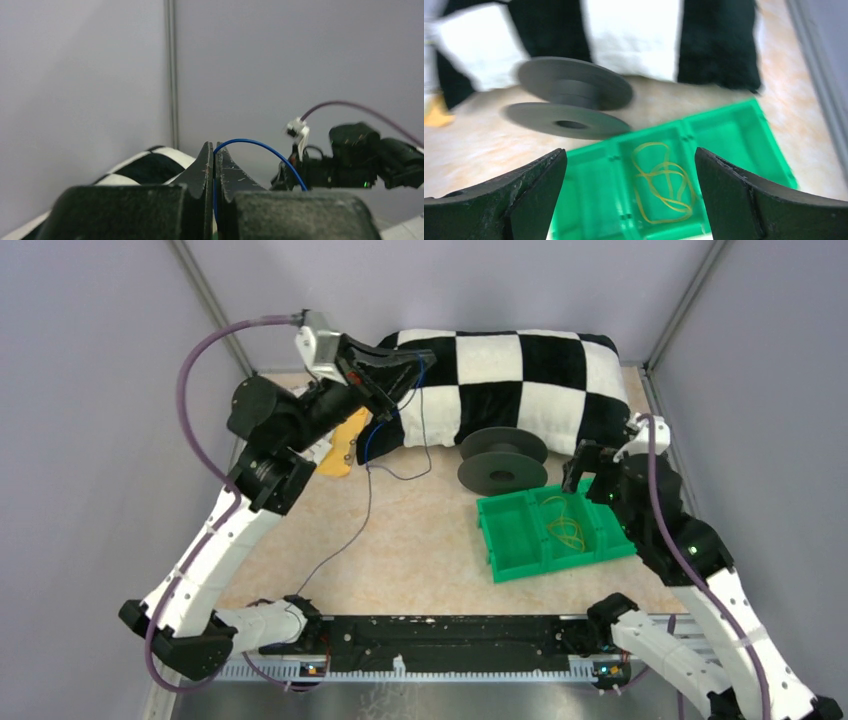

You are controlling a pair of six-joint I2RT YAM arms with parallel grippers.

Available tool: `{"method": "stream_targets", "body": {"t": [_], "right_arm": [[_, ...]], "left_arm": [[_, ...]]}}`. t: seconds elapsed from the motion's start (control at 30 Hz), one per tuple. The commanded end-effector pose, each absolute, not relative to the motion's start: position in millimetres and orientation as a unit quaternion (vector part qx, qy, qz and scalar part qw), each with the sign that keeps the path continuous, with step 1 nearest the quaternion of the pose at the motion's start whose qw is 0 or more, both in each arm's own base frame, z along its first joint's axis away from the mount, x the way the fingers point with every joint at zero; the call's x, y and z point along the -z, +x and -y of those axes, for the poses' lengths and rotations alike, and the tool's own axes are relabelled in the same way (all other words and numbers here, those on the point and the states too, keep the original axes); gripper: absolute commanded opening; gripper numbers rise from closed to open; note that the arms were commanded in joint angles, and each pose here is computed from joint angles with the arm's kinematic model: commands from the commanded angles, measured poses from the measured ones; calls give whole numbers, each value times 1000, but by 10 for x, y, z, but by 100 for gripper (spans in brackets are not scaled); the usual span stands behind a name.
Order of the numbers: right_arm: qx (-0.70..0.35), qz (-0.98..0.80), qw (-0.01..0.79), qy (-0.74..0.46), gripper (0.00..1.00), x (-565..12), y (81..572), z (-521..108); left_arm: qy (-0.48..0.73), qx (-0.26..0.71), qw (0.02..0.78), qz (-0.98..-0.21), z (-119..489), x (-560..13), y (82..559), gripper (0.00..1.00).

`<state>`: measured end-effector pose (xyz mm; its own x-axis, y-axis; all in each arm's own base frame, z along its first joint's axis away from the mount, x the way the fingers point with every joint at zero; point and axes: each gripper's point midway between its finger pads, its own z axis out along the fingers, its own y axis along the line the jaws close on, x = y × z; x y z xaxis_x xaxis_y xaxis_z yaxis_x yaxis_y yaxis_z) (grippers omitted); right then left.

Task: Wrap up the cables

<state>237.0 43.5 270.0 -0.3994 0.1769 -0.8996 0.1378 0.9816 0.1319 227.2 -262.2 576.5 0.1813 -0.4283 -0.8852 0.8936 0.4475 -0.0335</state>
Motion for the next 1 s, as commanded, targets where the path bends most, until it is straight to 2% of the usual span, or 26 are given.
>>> {"method": "stream_targets", "body": {"t": [0.0, 0.17, 0.33, 0.53, 0.7, 0.97], "right_arm": [[-185, -732, 653, -57, 99, -3544, 2324, -1049], [-319, -661, 667, -132, 99, -4195, 2287, -1618], [-408, -644, 635, -128, 99, -4466, 2371, -1954], [-509, -602, 599, -140, 99, -4779, 2214, -2213], [-543, -580, 592, -133, 99, -4863, 2112, -2230], [-510, -604, 601, -118, 99, -4708, 2110, -2112]], "left_arm": [[325, 479, 688, -438, 2781, -5672, 2095, 0], [336, 488, 677, -437, 2853, -5688, 2107, 0], [346, 514, 665, -417, 2958, -5854, 2099, 0], [359, 556, 644, -383, 3158, -6045, 2145, 0], [368, 561, 642, -372, 3280, -6113, 2251, 0], [362, 570, 648, -353, 3390, -6381, 2381, 0]]}}
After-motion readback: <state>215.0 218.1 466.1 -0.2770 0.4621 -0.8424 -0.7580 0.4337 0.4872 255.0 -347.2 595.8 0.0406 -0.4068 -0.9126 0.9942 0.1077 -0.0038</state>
